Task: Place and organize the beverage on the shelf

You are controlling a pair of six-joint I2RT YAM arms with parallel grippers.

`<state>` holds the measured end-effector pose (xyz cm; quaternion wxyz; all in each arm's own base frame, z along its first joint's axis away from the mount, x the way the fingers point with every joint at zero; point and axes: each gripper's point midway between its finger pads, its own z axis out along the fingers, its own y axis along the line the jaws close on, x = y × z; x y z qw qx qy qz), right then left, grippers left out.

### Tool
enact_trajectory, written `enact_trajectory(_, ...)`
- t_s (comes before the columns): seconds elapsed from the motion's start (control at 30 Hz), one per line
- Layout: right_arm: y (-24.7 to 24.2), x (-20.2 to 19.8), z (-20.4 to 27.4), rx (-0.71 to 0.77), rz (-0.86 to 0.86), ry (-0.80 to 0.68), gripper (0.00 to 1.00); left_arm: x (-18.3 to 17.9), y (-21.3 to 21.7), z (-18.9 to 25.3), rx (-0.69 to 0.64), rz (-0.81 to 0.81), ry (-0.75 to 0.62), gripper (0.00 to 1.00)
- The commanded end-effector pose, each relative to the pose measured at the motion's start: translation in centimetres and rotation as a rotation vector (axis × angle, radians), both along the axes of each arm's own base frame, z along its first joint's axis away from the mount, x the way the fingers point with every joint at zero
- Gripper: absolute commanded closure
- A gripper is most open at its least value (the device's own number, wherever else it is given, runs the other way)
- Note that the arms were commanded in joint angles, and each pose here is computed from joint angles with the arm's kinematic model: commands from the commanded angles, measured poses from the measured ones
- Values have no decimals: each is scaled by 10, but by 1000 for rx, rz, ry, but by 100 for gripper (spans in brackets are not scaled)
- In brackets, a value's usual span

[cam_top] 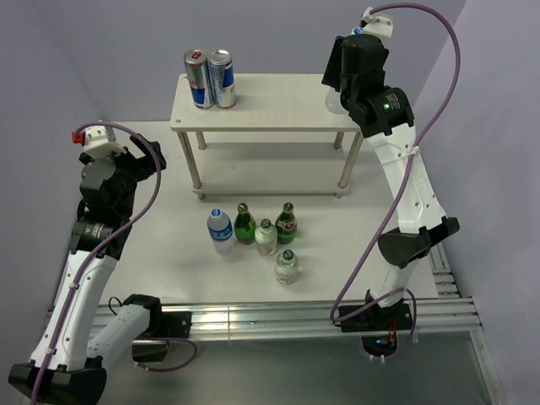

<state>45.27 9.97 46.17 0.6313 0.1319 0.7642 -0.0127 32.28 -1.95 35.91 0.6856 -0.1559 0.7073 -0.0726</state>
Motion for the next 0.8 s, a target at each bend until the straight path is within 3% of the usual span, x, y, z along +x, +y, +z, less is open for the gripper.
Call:
enact_trajectory(0.0,-4,3,17,36,-11,-54,33,0,-1,5,-3,-13,-13,1)
enact_trajectory(0.17,-4,7,7,28,-21,-33,21,0,0,6,-2,-11,-14,0)
enact_trajectory(0.3,-6,7,1,26,-36,-21,0,1,0,3,1,-8,-8,1)
enact_trajectory(0.77,0,-51,-28,38,3,-14,0,3,3,1,-1,-4,0,1)
